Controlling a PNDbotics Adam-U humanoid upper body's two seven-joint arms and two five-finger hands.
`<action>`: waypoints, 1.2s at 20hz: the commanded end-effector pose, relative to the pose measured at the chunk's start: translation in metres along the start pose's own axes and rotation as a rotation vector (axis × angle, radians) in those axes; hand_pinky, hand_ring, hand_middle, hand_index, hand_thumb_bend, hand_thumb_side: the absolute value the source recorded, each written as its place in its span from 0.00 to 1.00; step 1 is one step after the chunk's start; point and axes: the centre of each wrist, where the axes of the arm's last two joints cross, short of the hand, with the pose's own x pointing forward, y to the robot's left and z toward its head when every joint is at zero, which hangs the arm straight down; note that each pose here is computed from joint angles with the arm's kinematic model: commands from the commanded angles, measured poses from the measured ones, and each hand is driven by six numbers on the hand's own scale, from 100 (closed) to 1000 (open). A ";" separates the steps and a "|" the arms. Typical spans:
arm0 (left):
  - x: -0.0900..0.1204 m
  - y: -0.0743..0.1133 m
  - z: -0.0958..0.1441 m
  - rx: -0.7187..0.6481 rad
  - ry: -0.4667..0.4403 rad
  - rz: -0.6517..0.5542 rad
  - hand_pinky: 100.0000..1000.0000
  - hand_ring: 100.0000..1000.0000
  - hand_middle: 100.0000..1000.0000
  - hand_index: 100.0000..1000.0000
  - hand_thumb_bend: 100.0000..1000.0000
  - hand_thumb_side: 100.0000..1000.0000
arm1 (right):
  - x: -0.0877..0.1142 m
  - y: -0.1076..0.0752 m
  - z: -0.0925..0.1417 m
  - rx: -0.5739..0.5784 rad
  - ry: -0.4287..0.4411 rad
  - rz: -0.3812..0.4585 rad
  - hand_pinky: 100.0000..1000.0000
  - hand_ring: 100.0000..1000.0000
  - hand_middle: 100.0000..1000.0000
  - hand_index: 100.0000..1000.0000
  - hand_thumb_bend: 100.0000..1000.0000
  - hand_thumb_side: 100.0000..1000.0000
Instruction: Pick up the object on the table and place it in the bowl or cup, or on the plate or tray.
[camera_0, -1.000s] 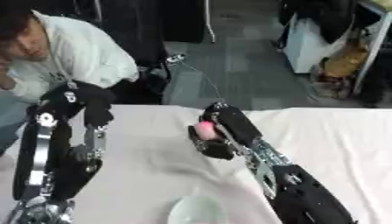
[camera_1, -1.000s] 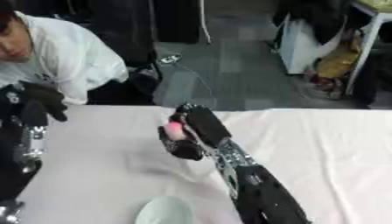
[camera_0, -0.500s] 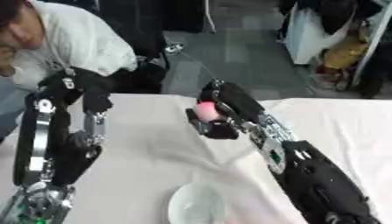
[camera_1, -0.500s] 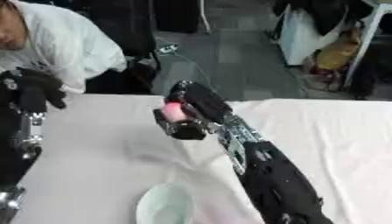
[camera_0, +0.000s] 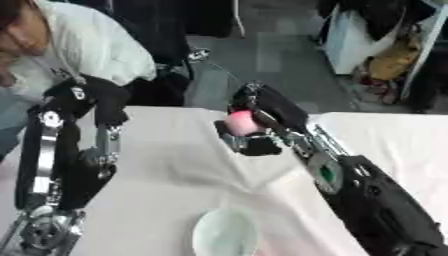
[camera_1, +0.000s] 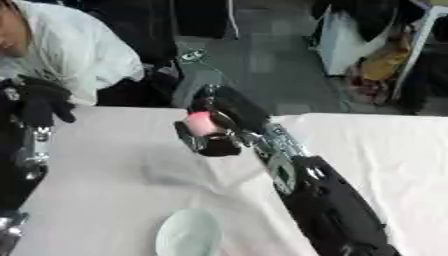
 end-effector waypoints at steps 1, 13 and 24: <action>0.003 0.007 -0.005 -0.003 -0.030 -0.022 0.48 0.32 0.51 0.58 0.00 0.62 | 0.006 -0.017 -0.005 -0.011 -0.044 -0.002 0.00 0.00 0.00 0.18 0.00 0.32; 0.003 0.007 -0.005 -0.013 -0.033 -0.024 0.48 0.32 0.51 0.58 0.00 0.62 | 0.037 -0.023 -0.011 0.049 -0.144 -0.114 0.00 0.00 0.00 0.18 0.00 0.34; 0.002 0.007 -0.004 -0.022 -0.025 -0.024 0.48 0.32 0.51 0.58 0.00 0.62 | 0.070 -0.025 -0.028 0.115 -0.271 -0.193 0.00 0.00 0.00 0.17 0.00 0.35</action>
